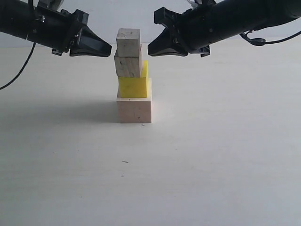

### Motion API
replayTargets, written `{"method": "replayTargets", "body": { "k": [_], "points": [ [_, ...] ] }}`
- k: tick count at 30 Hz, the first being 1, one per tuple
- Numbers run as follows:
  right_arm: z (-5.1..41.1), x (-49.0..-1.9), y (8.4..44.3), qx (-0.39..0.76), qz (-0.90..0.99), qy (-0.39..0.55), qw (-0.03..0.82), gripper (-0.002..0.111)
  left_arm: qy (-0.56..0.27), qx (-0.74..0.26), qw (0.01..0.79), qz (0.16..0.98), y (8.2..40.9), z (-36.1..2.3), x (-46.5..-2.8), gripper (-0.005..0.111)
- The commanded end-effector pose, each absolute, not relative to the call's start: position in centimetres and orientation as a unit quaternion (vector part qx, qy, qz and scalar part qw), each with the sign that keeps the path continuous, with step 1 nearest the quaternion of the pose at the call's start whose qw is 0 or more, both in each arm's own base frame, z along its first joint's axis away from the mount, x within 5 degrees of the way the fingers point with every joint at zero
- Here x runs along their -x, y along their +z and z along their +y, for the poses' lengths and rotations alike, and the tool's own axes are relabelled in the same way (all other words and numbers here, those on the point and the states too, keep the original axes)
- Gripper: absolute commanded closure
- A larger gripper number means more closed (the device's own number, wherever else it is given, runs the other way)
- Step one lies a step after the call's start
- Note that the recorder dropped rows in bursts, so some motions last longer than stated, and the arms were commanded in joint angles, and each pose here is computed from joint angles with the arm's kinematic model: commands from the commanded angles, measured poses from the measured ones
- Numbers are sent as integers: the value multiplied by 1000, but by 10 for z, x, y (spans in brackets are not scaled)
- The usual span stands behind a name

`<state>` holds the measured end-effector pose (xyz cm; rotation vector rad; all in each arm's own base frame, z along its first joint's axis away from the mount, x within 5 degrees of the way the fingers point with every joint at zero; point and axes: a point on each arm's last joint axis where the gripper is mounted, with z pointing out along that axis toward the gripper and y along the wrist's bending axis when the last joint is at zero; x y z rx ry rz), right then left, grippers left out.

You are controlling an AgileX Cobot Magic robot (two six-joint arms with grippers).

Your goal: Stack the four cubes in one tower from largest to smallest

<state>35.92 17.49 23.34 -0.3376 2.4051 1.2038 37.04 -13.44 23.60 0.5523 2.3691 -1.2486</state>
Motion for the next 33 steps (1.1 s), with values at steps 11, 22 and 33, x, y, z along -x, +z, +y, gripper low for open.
{"method": "replayTargets", "body": {
  "k": [11,22,33],
  "points": [
    [175,-360,235,120,870,429,213,108,-444,-210,202,847,237,-142,-369,107],
    [175,-360,235,118,870,428,213,108,-444,-210,202,847,237,-142,-369,107],
    [174,-362,235,104,873,425,216,108,-441,-209,200,850,236,-142,-369,107]
  ]
}}
